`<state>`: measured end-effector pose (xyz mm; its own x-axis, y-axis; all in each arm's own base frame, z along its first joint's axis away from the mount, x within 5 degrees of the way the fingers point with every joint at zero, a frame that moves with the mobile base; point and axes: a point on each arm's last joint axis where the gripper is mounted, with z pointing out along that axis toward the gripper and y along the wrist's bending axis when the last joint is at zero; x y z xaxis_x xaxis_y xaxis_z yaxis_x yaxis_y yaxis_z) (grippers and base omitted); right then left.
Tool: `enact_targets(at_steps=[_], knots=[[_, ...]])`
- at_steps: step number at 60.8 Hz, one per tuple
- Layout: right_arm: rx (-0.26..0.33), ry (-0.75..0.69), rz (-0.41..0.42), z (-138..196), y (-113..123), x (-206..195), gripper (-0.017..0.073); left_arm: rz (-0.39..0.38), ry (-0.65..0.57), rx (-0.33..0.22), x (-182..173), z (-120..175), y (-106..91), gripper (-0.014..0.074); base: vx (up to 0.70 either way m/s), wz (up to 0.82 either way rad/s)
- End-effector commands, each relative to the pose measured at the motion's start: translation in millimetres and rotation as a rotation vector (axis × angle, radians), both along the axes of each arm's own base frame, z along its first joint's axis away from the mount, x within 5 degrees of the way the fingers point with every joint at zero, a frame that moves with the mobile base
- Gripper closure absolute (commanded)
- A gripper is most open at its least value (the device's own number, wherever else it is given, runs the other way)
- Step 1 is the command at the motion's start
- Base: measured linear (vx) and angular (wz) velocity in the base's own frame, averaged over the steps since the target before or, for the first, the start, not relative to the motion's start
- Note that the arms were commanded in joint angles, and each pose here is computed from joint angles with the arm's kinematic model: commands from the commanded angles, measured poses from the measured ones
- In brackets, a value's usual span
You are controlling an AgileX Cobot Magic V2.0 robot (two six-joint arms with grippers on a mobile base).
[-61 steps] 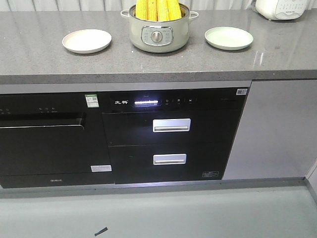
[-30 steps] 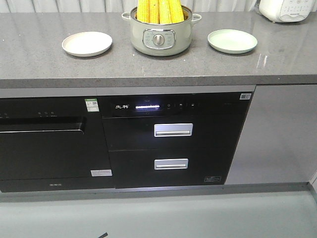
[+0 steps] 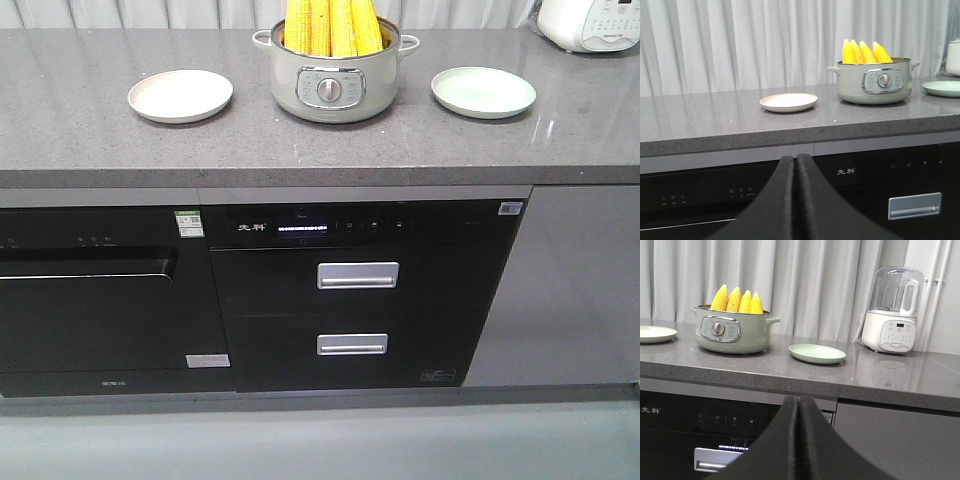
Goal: Distribute corn equally
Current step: 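Drive closer, centering the corn pot between the two plates, then drive up to the counter edge and stop facing the corn pot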
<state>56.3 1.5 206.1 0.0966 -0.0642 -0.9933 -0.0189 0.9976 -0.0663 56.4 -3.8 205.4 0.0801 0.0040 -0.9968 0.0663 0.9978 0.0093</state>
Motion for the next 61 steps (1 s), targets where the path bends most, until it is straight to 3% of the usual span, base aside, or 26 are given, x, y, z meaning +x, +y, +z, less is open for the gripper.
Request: enact_targets(at_steps=[1,61], knots=[[-0.011,-0.079,-0.001,5.2,0.1,-1.1,0.0564,-0.009,-0.085,-0.011,-2.1,6.4,-0.5,0.0601,0.08,0.03],[-0.011,-0.079,-0.001,5.2,0.1,-1.1,0.0564,-0.009,-0.085,-0.011,-2.1,6.4,-0.5,0.0601,0.08,0.00]])
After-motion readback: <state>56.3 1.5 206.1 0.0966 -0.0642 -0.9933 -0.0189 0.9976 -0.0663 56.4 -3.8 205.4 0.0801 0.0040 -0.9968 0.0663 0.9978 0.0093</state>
